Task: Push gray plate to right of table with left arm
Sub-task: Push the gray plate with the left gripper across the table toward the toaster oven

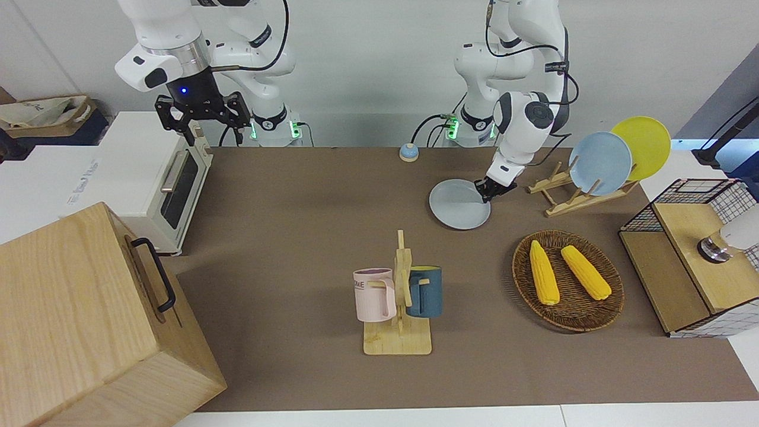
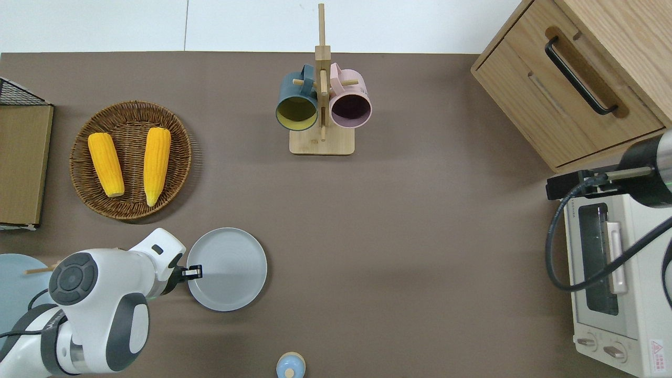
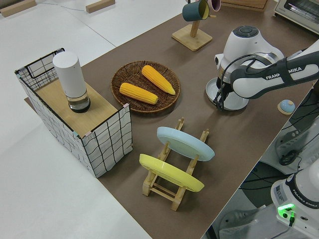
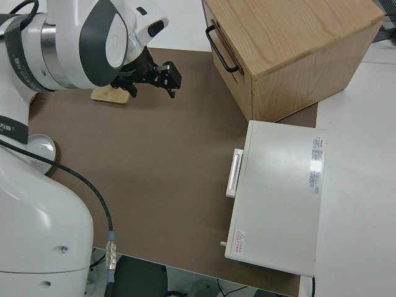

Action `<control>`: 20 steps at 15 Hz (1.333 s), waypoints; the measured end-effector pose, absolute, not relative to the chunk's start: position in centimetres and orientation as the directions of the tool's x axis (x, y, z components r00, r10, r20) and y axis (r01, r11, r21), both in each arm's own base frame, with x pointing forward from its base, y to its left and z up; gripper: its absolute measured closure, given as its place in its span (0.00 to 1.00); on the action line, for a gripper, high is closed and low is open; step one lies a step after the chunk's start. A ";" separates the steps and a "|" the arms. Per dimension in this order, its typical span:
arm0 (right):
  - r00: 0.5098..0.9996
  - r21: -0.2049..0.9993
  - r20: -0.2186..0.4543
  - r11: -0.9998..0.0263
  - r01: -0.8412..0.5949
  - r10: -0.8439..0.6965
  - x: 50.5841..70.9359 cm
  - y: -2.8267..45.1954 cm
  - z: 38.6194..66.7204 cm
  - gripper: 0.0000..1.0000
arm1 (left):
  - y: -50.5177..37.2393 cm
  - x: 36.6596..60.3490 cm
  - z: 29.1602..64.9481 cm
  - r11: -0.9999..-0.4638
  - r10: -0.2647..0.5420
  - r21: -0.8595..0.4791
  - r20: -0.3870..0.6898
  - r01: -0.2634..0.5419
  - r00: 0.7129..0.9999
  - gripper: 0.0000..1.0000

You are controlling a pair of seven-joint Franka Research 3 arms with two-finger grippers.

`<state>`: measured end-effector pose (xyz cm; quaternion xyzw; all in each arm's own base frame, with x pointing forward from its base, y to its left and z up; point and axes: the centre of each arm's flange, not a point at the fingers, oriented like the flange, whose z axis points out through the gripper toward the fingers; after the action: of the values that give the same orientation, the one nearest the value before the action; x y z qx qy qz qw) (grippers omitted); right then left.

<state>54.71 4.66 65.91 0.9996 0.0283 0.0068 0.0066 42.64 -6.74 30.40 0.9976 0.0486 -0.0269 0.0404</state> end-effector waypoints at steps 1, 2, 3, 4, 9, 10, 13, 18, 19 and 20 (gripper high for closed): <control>0.998 0.014 0.013 -0.998 0.057 0.057 54.7 4.7 65.9 0.01 | -7.1 42.6 30.4 -0.992 0.098 0.078 -0.057 0.102 0.994 0.97; 0.998 0.014 0.013 -0.998 0.057 0.057 54.7 4.7 65.9 0.01 | -7.6 42.5 30.4 -0.991 0.102 0.077 -0.057 0.106 0.993 0.97; 0.998 0.014 0.013 -0.998 0.057 0.057 54.7 4.7 65.9 0.01 | -8.3 42.4 30.4 -0.991 0.105 0.076 -0.056 0.110 0.993 0.97; 0.998 0.014 0.013 -0.998 0.057 0.057 54.7 4.7 65.9 0.01 | -9.0 42.3 30.4 -0.991 0.106 0.076 -0.055 0.110 0.993 0.97; 0.998 0.014 0.013 -0.998 0.057 0.057 54.7 4.7 65.9 0.01 | -12.7 41.6 30.5 -0.990 0.105 0.085 -0.055 0.109 0.993 0.97; 0.998 0.014 0.013 -0.998 0.057 0.057 54.7 4.7 65.9 0.01 | -13.6 41.4 30.5 -0.990 0.103 0.087 -0.053 0.107 0.993 0.97; 0.998 0.014 0.013 -0.998 0.057 0.057 54.7 4.7 65.9 0.01 | -16.1 40.9 30.6 -0.990 0.106 0.090 -0.048 0.110 0.993 0.97; 0.998 0.014 0.013 -0.998 0.057 0.057 54.7 4.7 65.9 0.01 | -20.6 40.5 30.2 -0.984 0.146 0.098 -0.044 0.150 0.988 0.97; 0.998 0.014 0.013 -0.998 0.057 0.057 54.7 4.7 65.9 0.01 | -21.7 40.3 30.3 -0.981 0.161 0.099 -0.041 0.164 0.986 0.97; 0.998 0.014 0.013 -0.998 0.057 0.057 54.7 4.7 65.9 0.01 | -22.6 40.2 30.4 -0.980 0.170 0.101 -0.039 0.173 0.985 0.97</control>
<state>54.71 4.66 65.91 0.9996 0.0284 0.0068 0.0066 40.17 -22.62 30.40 0.9948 0.0862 -0.0153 0.0518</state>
